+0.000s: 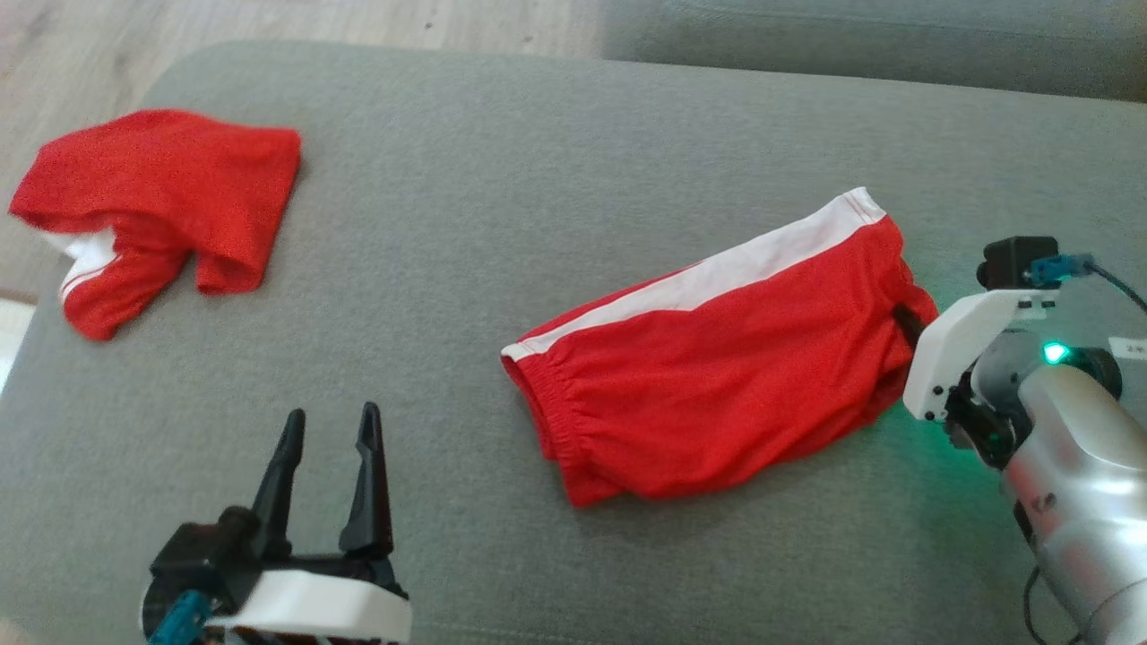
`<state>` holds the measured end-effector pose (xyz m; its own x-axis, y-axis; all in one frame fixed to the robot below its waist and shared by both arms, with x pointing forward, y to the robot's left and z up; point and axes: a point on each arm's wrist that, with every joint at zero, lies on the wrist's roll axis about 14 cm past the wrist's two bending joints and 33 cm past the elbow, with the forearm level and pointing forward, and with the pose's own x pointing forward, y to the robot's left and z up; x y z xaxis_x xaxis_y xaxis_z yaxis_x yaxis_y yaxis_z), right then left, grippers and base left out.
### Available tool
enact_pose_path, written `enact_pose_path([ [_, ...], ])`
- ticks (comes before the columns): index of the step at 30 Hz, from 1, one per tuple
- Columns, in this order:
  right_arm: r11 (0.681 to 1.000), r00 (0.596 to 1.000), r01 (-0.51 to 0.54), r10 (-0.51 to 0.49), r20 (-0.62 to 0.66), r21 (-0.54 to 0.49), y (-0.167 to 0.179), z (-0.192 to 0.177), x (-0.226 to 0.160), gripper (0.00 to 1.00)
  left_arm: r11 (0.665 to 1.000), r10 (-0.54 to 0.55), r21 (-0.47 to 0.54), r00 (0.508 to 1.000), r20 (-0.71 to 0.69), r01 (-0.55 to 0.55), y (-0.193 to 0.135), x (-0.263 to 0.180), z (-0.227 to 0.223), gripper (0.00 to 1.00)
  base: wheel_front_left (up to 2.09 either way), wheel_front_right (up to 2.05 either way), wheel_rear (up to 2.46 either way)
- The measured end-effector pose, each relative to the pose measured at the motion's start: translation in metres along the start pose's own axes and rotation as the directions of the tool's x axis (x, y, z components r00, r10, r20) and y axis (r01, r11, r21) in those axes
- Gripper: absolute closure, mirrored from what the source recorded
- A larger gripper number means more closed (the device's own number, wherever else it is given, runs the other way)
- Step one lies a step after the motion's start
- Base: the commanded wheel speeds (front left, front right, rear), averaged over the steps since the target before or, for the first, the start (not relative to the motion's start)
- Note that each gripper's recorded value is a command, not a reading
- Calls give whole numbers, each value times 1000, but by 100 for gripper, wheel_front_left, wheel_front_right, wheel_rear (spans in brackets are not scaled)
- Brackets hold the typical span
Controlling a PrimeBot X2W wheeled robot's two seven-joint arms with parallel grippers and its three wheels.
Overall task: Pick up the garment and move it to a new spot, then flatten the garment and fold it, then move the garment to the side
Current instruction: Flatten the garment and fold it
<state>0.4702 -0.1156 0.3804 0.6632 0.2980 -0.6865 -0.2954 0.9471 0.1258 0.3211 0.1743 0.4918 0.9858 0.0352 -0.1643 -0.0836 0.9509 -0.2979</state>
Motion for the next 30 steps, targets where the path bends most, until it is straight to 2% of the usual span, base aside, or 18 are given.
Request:
enact_pose_path([
  [5, 997, 995, 37, -44, 94, 72, -17, 3, -20, 100, 998, -46, 31, 999, 6, 46, -8, 6, 3, 0, 0, 0, 0],
  [10, 983, 985, 81, -105, 139, 166, -38, -18, -45, 100, 995, -94, 39, 996, 8, 94, -21, 16, 6, 0, 0, 0, 0],
  [18, 935, 956, 156, -224, 191, 318, -68, -55, -80, 100, 982, -183, 29, 981, -60, 185, -48, 20, -15, 0, 0, 0, 0],
  [24, 923, 947, 134, -226, 227, 361, -51, -61, -85, 100, 981, -186, 34, 980, -67, 189, -49, 17, -17, 0, 0, 0, 0],
  [26, 931, 943, 114, -211, 256, 347, -41, -52, -86, 100, 982, -183, 35, 981, -64, 185, -48, 13, -17, 0, 0, 0, 0],
  [30, 959, 925, 53, -153, 349, 277, -14, -12, -93, 100, 986, -164, 34, 985, -43, 166, -42, 6, -12, 0, 0, 0, 0],
])
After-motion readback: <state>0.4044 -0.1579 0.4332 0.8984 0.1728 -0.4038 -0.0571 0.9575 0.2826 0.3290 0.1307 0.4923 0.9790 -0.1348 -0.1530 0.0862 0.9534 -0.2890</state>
